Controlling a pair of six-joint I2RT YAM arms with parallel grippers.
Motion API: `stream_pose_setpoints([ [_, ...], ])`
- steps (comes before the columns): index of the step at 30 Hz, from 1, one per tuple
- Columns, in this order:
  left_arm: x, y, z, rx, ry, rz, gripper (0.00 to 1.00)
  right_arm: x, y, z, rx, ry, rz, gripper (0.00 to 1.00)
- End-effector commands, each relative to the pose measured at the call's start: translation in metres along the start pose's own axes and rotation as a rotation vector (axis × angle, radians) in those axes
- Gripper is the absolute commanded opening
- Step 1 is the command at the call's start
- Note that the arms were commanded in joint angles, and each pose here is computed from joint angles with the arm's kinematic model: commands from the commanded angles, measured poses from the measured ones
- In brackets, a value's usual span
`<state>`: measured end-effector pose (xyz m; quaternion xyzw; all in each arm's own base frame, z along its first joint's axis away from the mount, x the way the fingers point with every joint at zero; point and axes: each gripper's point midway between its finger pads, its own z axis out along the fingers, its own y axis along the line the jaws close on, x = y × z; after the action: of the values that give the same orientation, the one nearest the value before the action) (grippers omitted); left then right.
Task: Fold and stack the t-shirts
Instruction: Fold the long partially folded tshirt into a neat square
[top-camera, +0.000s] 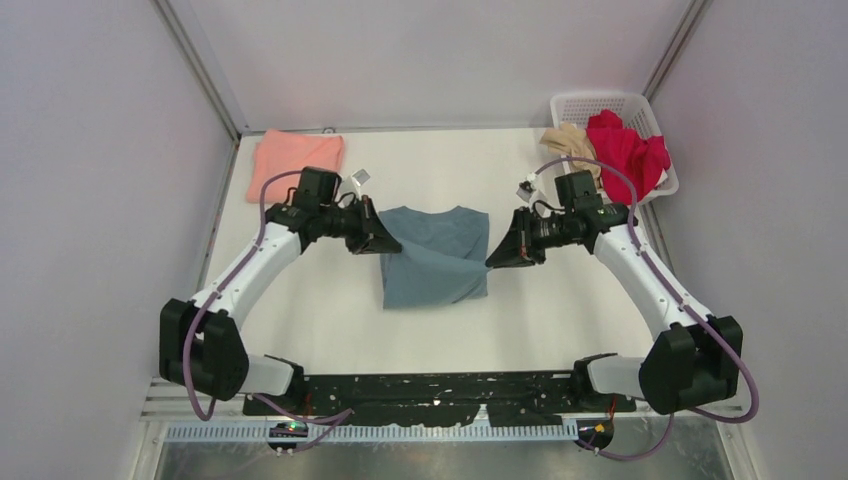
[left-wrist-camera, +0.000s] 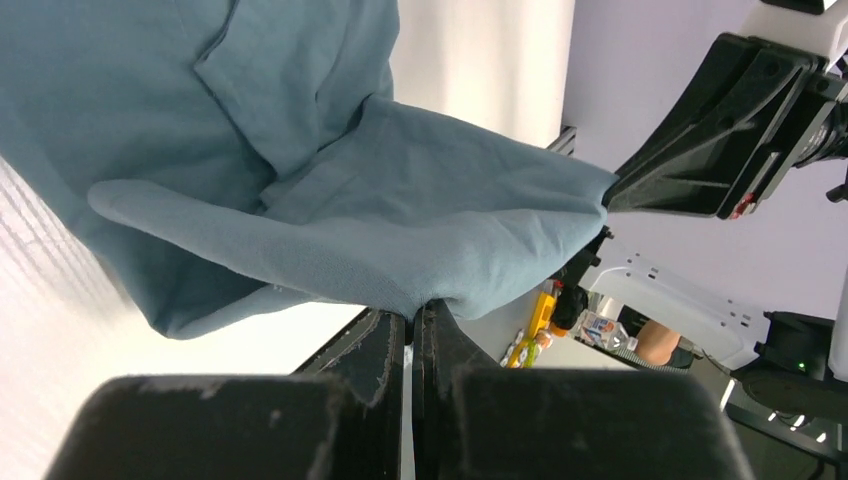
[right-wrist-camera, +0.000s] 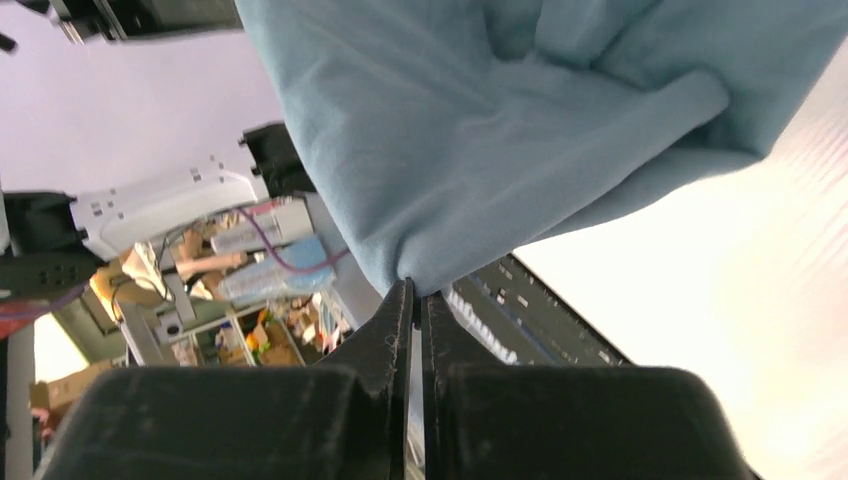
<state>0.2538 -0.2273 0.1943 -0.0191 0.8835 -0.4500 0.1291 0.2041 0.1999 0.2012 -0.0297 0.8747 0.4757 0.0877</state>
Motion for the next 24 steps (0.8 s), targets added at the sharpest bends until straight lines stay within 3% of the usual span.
stream_pose_setpoints([
  [1,-0.03,-0.024,-0.004,0.092,-0.056,0.049,0.0,-0.044,0.011,-0.01,-0.006,-0.105,-0.074,0.05],
  [18,-0.113,0.028,0.017,-0.086,-0.151,-0.051,0.0,-0.178,-0.024,-0.002,0.195,-0.4,-0.075,0.05],
  [24,-0.134,0.048,0.025,-0.151,-0.157,-0.095,0.0,-0.207,-0.045,0.005,0.271,-0.423,-0.043,0.05],
])
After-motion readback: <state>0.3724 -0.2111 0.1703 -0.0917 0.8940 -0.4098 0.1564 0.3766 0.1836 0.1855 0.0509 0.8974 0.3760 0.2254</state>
